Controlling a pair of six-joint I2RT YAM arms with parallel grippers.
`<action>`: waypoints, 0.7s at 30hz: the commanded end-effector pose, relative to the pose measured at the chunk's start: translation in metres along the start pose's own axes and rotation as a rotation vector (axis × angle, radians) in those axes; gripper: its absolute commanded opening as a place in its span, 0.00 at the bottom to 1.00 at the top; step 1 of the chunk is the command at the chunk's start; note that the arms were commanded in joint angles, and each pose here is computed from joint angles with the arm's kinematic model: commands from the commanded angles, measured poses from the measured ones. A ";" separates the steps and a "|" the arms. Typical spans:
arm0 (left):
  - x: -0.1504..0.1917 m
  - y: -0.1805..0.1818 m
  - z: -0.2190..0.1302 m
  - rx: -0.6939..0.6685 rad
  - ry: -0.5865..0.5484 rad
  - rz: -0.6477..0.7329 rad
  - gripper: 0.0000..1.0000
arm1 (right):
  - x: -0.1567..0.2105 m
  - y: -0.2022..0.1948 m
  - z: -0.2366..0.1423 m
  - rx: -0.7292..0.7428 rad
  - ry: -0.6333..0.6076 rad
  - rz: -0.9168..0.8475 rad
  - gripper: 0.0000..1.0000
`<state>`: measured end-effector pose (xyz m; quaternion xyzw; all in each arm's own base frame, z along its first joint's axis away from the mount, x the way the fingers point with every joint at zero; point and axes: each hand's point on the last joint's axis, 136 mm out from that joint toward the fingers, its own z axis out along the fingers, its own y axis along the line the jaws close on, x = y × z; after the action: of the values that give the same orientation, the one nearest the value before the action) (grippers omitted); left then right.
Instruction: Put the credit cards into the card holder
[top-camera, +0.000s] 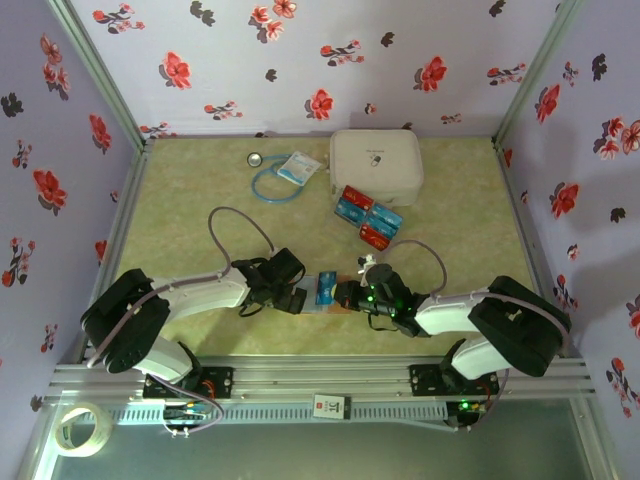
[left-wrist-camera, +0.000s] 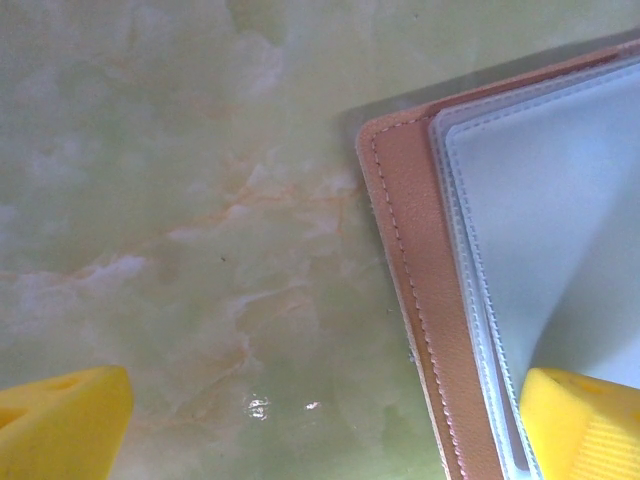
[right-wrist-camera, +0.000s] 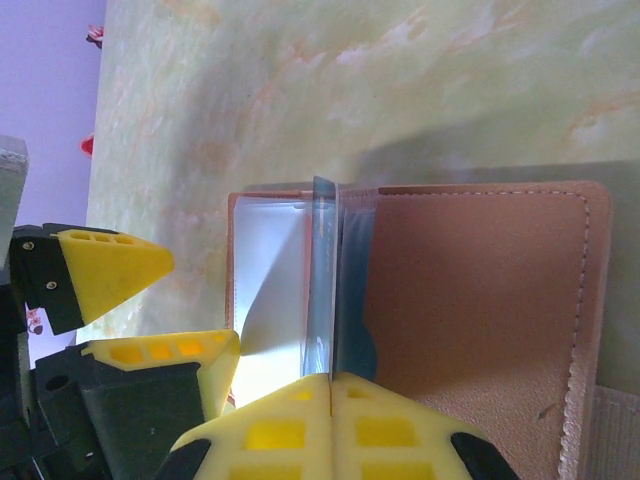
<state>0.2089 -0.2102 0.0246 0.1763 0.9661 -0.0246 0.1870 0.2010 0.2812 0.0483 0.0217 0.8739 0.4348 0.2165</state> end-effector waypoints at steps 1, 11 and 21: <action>0.019 0.015 0.003 -0.064 0.046 0.019 1.00 | 0.005 -0.009 0.002 0.021 0.000 0.011 0.00; 0.017 0.014 0.002 -0.059 0.042 0.018 1.00 | 0.003 0.001 0.003 -0.031 -0.004 0.023 0.00; -0.004 0.006 -0.024 -0.017 -0.015 0.020 1.00 | -0.011 0.007 -0.018 0.000 -0.070 -0.010 0.00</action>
<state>0.2034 -0.2030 0.0319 0.1777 0.9668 -0.0203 0.1827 0.2036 0.2808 0.0719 0.0298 0.8554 0.4593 0.2375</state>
